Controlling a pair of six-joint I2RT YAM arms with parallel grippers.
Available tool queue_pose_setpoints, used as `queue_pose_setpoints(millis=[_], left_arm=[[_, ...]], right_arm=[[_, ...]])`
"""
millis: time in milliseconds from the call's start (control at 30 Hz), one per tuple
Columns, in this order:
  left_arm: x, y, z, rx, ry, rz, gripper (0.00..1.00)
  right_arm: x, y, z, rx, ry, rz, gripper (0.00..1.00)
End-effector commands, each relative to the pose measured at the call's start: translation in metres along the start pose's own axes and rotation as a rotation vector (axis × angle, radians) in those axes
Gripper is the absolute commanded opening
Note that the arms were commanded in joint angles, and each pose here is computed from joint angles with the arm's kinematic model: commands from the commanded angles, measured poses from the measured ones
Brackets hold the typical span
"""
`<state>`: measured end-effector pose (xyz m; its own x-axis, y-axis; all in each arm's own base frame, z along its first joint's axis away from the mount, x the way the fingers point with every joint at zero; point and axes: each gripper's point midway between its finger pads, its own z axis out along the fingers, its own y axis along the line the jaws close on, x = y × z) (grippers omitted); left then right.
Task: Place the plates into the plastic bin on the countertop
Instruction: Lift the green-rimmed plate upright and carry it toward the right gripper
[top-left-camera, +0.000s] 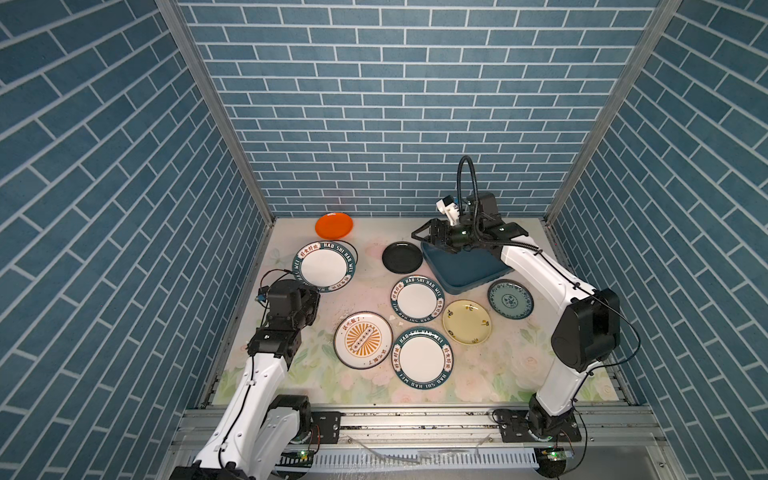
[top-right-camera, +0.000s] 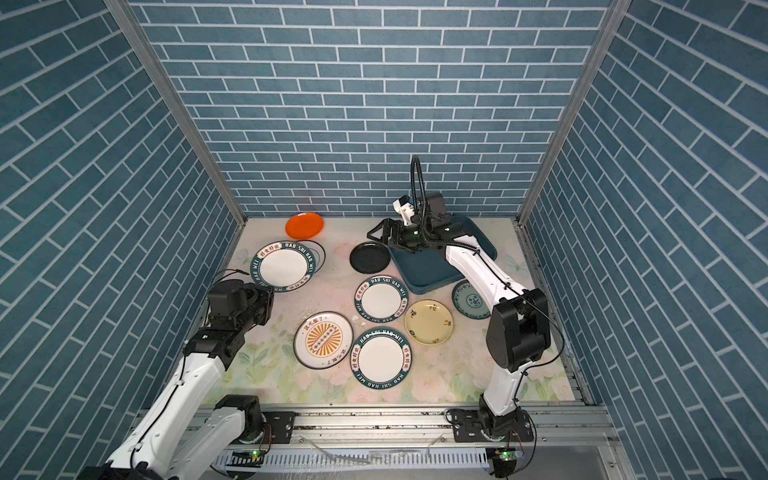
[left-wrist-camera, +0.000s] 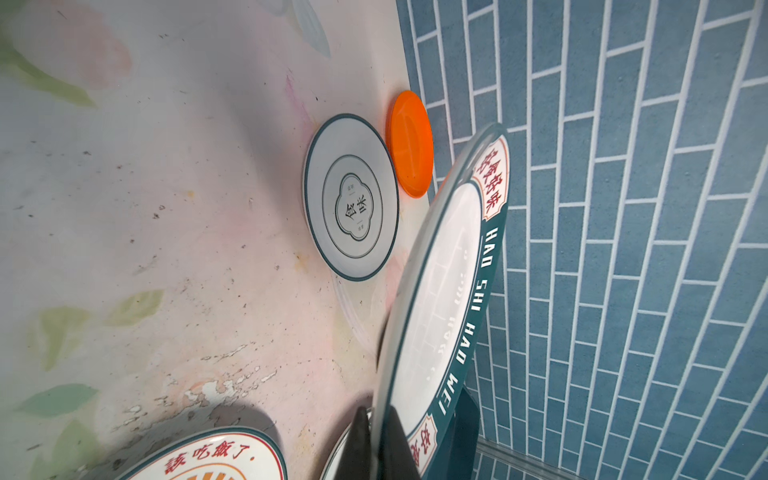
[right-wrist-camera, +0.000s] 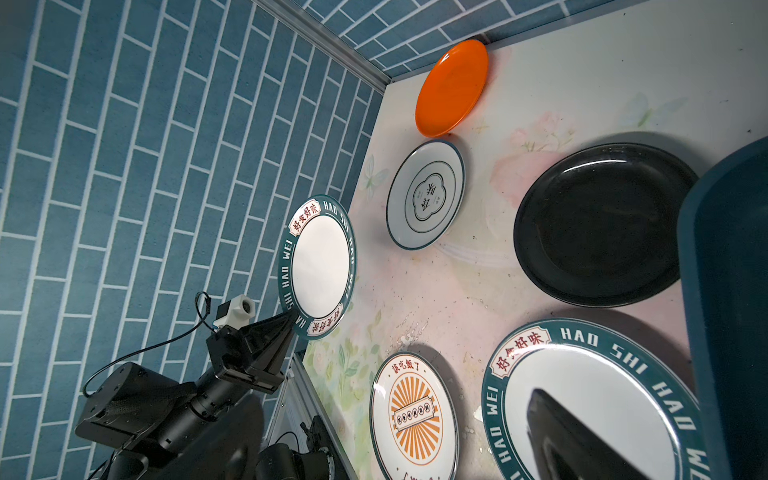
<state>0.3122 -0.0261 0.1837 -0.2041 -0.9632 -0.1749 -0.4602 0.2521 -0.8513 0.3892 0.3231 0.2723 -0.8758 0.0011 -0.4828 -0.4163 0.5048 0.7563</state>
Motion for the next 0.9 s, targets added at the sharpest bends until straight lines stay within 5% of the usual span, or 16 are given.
queue_pose_setpoints(millis=[0, 867], left_arm=[[-0.001, -0.047, -0.007, 0.139, 0.025, 0.038, 0.0], [0.053, -0.134, -0.001, 0.3, 0.315, 0.15, 0.0]], right_arm=[[-0.006, 0.005, 0.0, -0.015, -0.006, -0.008, 0.98], [-0.015, 0.012, 0.013, -0.052, -0.015, -0.023, 0.95]])
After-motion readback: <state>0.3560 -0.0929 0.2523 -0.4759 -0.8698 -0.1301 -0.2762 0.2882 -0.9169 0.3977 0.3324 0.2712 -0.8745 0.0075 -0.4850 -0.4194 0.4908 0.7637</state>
